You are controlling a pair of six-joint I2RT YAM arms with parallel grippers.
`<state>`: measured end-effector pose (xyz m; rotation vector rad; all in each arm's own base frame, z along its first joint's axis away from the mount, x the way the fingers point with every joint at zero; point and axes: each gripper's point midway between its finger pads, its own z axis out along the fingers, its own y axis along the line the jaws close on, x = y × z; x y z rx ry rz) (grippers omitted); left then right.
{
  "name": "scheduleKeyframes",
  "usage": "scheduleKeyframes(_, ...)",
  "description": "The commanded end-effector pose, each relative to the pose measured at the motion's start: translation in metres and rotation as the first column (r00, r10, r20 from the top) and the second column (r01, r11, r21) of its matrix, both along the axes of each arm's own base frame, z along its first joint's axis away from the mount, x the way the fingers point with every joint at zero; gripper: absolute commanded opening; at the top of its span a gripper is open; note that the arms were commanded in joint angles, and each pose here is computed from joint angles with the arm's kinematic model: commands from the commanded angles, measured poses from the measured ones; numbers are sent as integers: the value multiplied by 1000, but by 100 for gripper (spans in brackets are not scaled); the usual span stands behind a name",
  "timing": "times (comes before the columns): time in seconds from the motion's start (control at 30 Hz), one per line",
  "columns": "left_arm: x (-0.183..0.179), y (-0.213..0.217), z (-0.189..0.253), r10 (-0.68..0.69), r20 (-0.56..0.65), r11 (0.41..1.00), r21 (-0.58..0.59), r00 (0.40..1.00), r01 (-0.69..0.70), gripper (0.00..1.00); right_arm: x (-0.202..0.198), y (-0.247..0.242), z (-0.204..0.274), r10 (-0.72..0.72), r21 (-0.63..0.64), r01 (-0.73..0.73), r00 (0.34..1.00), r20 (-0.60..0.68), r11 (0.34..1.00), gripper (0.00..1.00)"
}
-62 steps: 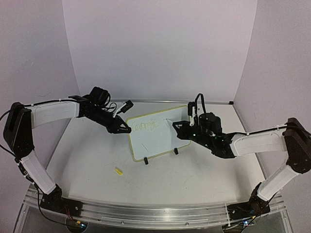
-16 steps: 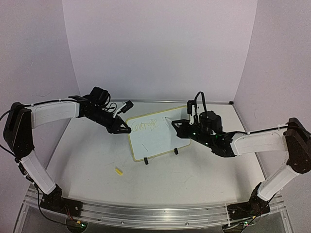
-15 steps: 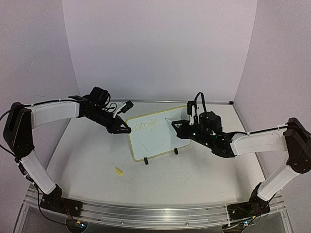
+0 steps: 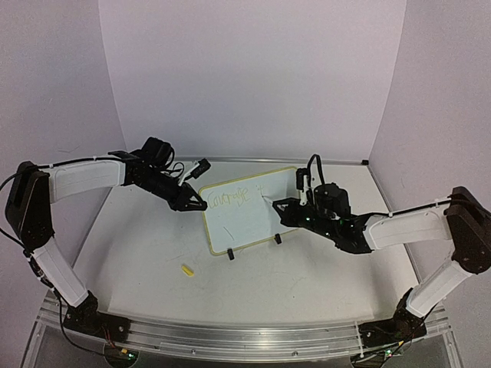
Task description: Write a sentence on the whiteboard
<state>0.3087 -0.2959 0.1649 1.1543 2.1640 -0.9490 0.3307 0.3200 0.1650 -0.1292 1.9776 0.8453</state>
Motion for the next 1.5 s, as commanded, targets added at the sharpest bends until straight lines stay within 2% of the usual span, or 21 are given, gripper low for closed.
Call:
scheduleKeyframes(0.0, 8, 16, -17, 40, 44, 991, 129, 998, -45, 0, 5, -10, 3, -56, -7, 56, 998, 10, 998, 0)
scheduleKeyframes(0.5, 9, 17, -18, 41, 44, 990, 131, 998, -46, 0, 6, -8, 52, -47, 43, 42, 992, 113, 998, 0)
scheduleKeyframes(0.93, 8, 17, -17, 42, 45, 990, 130, 998, -48, 0, 14, -9, 40, -77, 15, 76, 992, 101, 997, 0)
scheduleKeyframes(1.47, 8, 17, -18, 42, 43, 990, 134, 998, -48, 0, 18, 1, 37, -52, -1, 52, 994, 101, 999, 0)
